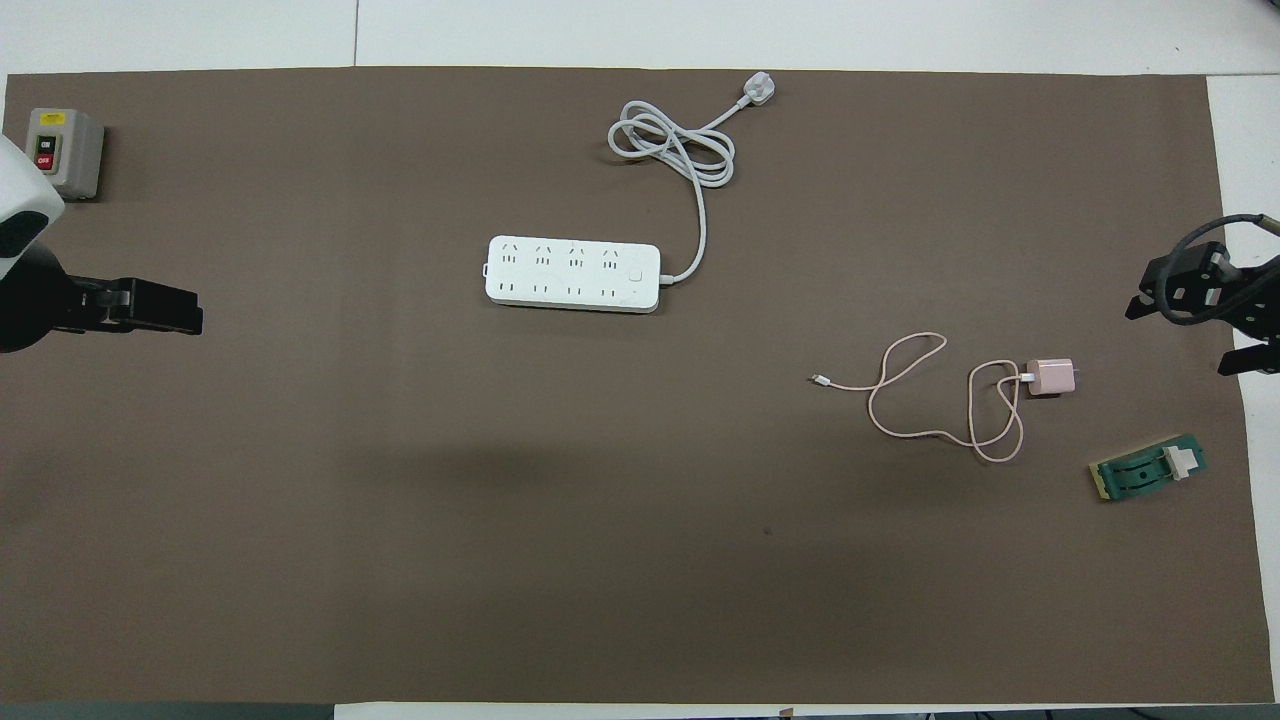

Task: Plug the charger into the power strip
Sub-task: 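Lower the right gripper onto the pink charger while the left gripper advances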

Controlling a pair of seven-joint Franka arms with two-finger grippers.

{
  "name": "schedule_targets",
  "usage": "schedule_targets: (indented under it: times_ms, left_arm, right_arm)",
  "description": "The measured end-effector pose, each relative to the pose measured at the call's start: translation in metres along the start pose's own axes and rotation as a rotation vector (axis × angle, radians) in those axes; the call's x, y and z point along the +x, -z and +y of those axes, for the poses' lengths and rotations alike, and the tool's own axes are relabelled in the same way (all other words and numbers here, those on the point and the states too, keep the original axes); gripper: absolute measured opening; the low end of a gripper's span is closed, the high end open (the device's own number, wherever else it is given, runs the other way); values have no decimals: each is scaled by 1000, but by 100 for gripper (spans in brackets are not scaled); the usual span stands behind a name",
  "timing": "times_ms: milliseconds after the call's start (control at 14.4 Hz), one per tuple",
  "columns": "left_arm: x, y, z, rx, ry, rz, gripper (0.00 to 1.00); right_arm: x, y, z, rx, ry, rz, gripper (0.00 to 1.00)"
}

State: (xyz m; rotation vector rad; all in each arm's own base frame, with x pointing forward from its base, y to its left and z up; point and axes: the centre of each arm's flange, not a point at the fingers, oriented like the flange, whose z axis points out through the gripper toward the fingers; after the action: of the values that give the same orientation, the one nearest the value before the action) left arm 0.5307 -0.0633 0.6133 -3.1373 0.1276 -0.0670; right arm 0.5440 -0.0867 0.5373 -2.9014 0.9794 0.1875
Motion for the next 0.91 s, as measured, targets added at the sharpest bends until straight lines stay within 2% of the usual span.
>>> schedule_targets:
  times_ms: [348,696,905]
  left_arm:
    - [27,-15,10,-13,92,-17,100]
    - [28,-14,10,-12,93,-56,100]
    - [28,-10,8,-24,99,-54,100]
  right_arm:
    - [34,-45,26,78,-293,-147,100]
    - [52,-82,27,139,-576,-288,100]
    - [66,-99,29,169,-700,-316,100]
